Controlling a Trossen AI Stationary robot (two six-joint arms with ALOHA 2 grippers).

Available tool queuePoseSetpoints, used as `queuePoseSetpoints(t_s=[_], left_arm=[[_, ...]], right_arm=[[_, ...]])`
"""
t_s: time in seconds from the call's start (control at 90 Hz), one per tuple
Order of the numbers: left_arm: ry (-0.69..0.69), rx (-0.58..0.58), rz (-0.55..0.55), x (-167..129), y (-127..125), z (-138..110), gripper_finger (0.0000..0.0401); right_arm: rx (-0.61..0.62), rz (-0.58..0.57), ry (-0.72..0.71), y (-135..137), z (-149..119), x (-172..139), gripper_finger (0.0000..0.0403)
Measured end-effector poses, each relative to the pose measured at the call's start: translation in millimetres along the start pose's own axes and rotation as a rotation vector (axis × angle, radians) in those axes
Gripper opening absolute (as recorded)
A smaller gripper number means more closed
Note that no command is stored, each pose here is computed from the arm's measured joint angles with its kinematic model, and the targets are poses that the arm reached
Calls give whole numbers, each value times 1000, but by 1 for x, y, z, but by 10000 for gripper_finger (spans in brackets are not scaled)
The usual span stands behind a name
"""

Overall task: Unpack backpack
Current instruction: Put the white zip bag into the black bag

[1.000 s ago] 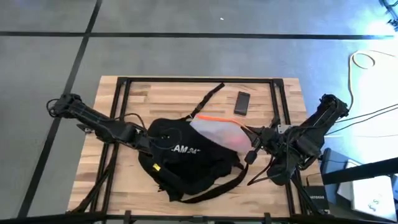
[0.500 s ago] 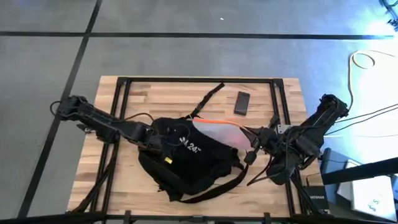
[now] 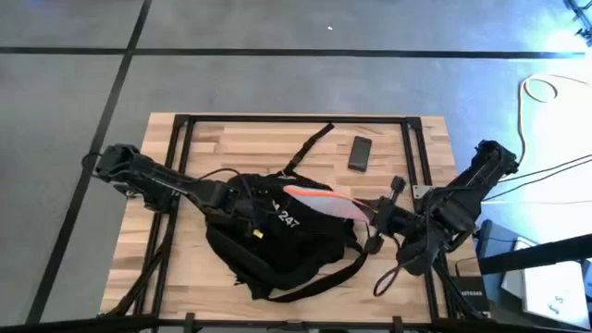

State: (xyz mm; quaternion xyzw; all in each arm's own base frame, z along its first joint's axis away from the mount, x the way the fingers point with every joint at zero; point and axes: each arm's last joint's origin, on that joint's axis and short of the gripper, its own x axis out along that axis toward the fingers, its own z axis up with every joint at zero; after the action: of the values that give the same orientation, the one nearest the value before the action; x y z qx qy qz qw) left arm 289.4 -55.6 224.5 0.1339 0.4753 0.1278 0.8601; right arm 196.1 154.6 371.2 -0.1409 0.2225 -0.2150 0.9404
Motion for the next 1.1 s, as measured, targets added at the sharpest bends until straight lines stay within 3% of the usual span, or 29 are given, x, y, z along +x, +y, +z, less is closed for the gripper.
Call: queuePoseSetpoints(t_s=[0.1,0.322,0.656,0.822,0.956,1.1], left_arm=[[-23,-5,39,-5,4,1,6],[-122,-54,221,-27,20,14,2],[-176,-77,242,-41,28,26,1],[-177,-80,231,-41,28,26,1],[-181,-87,220,-41,28,26,1],[-182,-88,219,-41,27,26,1]], right_arm=[[-24,9,-9,1,2,0,0],[-177,179,-97,12,20,-2,0],[-389,498,-394,24,49,-11,0],[-427,527,-433,19,56,6,0],[-418,436,-395,9,59,26,0],[-226,346,-422,-8,72,45,0]])
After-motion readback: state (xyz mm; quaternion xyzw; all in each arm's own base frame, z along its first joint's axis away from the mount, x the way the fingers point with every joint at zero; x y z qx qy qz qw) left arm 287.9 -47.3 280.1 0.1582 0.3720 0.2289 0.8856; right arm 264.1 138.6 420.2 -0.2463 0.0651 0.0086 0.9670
